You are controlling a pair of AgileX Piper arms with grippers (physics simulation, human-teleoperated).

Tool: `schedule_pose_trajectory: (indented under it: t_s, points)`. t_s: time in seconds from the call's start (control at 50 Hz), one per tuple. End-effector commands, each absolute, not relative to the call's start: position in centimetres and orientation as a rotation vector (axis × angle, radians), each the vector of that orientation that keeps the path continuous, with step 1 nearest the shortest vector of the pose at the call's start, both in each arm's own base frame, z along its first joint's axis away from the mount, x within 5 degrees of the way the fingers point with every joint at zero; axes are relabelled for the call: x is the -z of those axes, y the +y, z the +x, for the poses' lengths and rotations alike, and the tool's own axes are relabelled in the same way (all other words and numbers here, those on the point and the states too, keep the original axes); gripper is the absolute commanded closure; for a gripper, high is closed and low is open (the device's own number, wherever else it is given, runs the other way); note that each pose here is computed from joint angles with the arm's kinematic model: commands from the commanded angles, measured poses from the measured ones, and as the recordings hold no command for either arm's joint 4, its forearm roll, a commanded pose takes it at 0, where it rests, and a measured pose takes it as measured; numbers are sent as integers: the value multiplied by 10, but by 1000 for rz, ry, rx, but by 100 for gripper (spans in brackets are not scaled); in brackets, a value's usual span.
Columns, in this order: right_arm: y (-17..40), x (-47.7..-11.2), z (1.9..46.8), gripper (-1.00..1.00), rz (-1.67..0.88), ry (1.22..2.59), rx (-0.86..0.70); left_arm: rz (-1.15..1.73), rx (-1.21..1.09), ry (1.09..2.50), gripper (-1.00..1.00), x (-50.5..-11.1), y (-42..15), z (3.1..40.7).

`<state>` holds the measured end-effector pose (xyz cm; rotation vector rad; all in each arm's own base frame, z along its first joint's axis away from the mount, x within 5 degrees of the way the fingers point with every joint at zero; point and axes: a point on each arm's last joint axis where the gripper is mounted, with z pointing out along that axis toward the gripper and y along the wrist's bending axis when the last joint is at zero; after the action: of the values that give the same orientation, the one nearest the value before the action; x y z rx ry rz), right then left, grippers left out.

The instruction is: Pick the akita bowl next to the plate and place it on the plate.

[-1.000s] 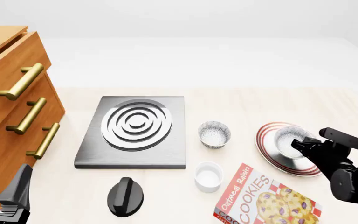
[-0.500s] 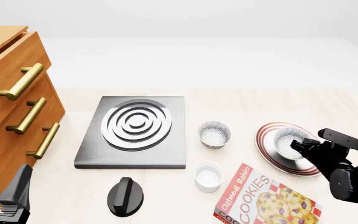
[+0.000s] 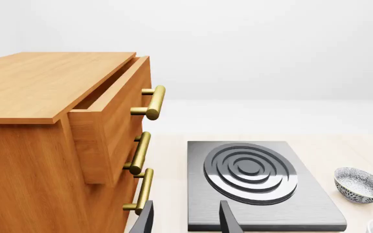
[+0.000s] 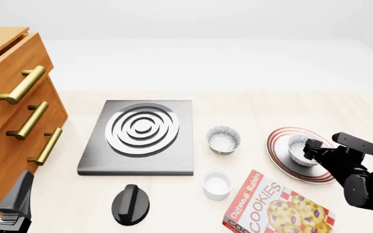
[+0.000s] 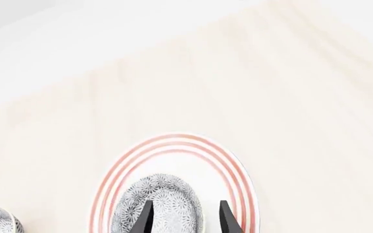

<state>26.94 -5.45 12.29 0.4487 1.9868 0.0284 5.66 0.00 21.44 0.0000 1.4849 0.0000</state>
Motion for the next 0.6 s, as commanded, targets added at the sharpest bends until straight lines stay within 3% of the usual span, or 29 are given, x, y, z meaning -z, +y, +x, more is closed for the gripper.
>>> schedule_pose_trajectory:
  t_s: [0.02,0.6]
  points:
    - [-55,-126,270,-100,455,1983,-31,0,0,1485,-100,-214,0,57]
    - [-45,-179,247,-100,479,1887,-92,0,0,1485,-100,-214,0,57]
